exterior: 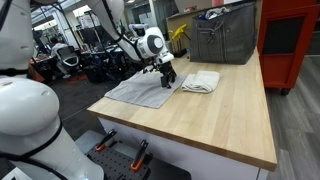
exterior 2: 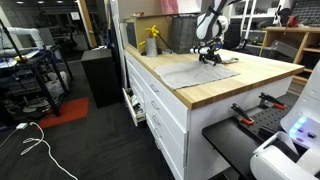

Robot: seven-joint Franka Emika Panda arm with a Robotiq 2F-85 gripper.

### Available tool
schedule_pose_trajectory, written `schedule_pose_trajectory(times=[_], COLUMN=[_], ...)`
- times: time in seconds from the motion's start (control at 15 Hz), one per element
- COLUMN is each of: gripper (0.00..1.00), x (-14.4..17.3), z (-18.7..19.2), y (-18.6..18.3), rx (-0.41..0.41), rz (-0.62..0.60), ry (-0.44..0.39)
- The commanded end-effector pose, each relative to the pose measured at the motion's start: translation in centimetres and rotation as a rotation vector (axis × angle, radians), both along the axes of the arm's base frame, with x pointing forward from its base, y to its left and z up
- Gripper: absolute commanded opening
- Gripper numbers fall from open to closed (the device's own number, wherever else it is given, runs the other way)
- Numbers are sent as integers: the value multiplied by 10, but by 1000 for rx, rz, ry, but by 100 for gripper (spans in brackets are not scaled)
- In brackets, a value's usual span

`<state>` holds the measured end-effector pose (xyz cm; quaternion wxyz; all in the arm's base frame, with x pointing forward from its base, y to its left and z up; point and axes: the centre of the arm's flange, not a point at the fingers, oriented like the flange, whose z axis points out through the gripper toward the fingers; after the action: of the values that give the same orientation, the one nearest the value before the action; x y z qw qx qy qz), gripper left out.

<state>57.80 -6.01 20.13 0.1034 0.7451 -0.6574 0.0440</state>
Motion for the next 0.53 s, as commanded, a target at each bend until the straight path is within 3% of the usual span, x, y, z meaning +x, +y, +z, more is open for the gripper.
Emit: schedule_pose_trajectory(times=[0.0,0.2,0.47], gripper=[100,100,100], x=[0,-8,-39], z=[0,21,85], y=[0,4,1], rx=[0,-34,-83], rz=[0,-2,-21], ry=[0,-19,-71])
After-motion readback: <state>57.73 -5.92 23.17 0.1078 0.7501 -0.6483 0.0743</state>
